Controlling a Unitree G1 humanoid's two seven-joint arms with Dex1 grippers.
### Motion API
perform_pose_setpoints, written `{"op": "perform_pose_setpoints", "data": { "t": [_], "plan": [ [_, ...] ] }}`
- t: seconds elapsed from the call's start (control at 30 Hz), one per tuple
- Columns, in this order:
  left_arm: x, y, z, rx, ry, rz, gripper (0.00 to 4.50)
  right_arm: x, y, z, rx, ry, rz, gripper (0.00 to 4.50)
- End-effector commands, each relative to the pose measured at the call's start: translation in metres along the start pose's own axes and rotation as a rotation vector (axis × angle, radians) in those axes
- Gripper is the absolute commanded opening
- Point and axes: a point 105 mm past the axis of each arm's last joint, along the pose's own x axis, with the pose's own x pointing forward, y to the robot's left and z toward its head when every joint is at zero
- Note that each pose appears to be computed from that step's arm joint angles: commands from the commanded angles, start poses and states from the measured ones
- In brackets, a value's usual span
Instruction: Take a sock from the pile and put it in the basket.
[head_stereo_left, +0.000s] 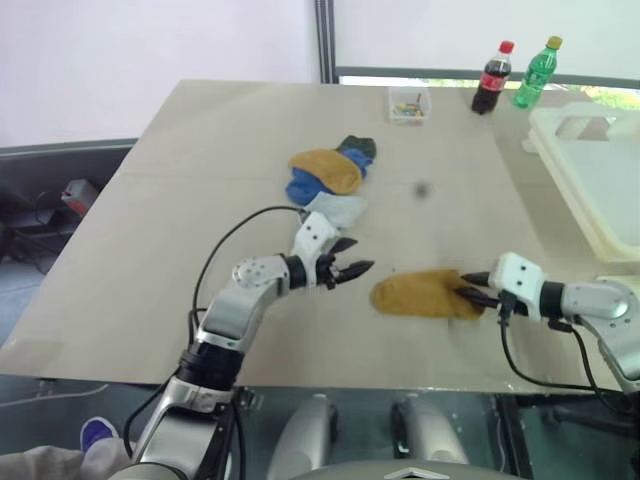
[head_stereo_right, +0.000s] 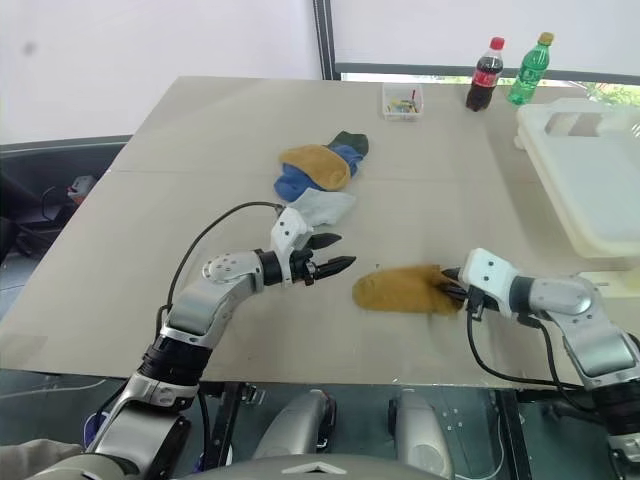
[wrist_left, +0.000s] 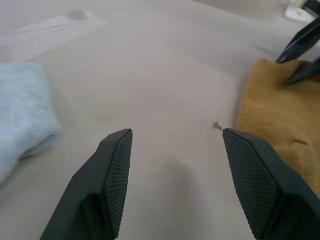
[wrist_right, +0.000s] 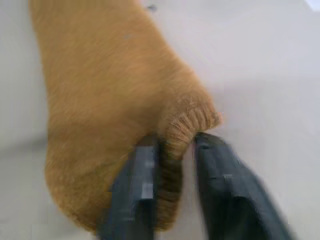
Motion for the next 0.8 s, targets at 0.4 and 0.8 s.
{"op": "perform_pose_setpoints", "data": {
  "t": [0.4,0.8],
  "plan": [
    [0.031,0.076,0.051,0.123,-0.056,0.509,3.08,-0.018,-0.023,0.070,0.109,-0.244,-0.244,3.89],
    [0.080,0.092,0.060,0.095,0.004,0.611,3.08,-0.003,-0.029,0.087,0.105,-0.284,-0.325,3.89]
  ]
}}
